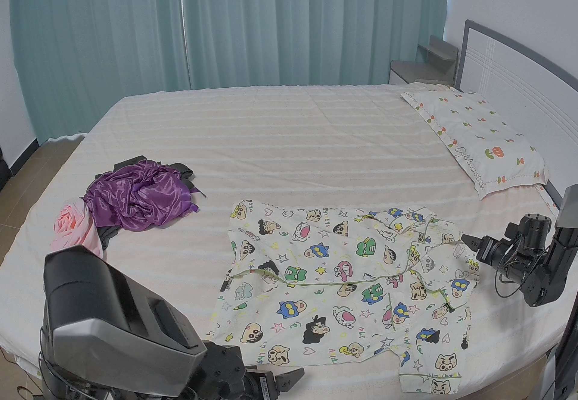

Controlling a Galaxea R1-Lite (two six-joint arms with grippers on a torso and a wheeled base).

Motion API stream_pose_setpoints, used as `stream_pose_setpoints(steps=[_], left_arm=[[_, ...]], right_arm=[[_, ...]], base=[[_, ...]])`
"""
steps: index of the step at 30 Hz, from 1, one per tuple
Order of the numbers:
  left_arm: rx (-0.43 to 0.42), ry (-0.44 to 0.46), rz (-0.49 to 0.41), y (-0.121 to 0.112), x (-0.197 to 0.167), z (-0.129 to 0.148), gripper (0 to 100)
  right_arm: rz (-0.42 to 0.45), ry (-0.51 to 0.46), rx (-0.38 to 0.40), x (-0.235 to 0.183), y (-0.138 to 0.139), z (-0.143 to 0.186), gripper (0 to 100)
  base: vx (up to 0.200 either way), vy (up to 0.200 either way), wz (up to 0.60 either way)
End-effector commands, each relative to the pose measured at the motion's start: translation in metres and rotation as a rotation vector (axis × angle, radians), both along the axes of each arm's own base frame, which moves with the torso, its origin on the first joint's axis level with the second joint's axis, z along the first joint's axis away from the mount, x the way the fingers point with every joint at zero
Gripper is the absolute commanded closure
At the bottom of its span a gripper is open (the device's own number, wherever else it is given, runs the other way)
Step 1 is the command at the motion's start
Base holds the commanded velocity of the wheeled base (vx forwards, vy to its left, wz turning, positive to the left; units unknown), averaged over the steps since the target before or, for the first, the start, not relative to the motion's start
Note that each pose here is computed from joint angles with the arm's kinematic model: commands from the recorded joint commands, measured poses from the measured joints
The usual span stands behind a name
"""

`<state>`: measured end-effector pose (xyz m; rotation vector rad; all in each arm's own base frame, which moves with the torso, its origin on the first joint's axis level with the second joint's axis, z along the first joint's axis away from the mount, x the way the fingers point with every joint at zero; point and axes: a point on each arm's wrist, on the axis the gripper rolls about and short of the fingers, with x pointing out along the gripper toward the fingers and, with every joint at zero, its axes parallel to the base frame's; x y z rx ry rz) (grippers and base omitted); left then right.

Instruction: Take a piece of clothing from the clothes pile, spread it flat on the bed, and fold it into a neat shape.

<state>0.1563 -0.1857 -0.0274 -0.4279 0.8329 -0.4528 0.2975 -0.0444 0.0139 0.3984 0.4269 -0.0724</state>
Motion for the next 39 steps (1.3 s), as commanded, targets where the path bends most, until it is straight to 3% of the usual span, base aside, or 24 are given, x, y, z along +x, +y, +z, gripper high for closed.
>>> stream_pose_setpoints(steps=[1,6,8,13,17,20,27,33,39], left_arm=[[-0.109,-0.074,0.192,0.026,0.028,0.029,0],[-0.151,-0.096,0.347,0.053,0.052,0.036,0],[-0.212,-0.116,0.415,0.067,0.059,0.048,0],[-0.384,-0.087,0.411,0.079,0.059,0.070,0],[-0.427,-0.056,0.425,0.084,0.061,0.070,0],[-0.402,-0.024,0.445,0.086,0.066,0.059,0],[-0.228,0.061,0.452,0.088,0.081,0.007,0],[-0.080,0.035,0.395,0.083,0.088,-0.020,0],[-0.075,0.020,0.354,0.072,0.087,-0.020,0]], right_arm=[[0.001,-0.002,-0.002,0.000,0.000,0.000,0],[0.001,0.000,-0.001,0.000,0.000,0.000,0],[0.000,0.002,-0.002,0.000,0.000,-0.001,0],[0.000,0.003,-0.002,0.000,0.000,-0.001,0],[0.000,0.002,-0.004,0.000,0.001,-0.001,0],[-0.001,-0.001,-0.004,0.000,0.000,0.000,0],[0.000,0.000,-0.004,0.000,0.000,0.000,0],[0.004,0.000,-0.003,0.000,0.002,0.000,0],[0.004,0.002,-0.002,0.001,0.002,-0.001,0]], base=[[0.000,0.000,0.00],[0.000,0.000,0.00],[0.000,0.000,0.00],[0.000,0.000,0.00],[0.000,0.000,0.00],[0.000,0.000,0.00],[0.000,0.000,0.00],[0.000,0.000,0.00],[0.000,0.000,0.00]])
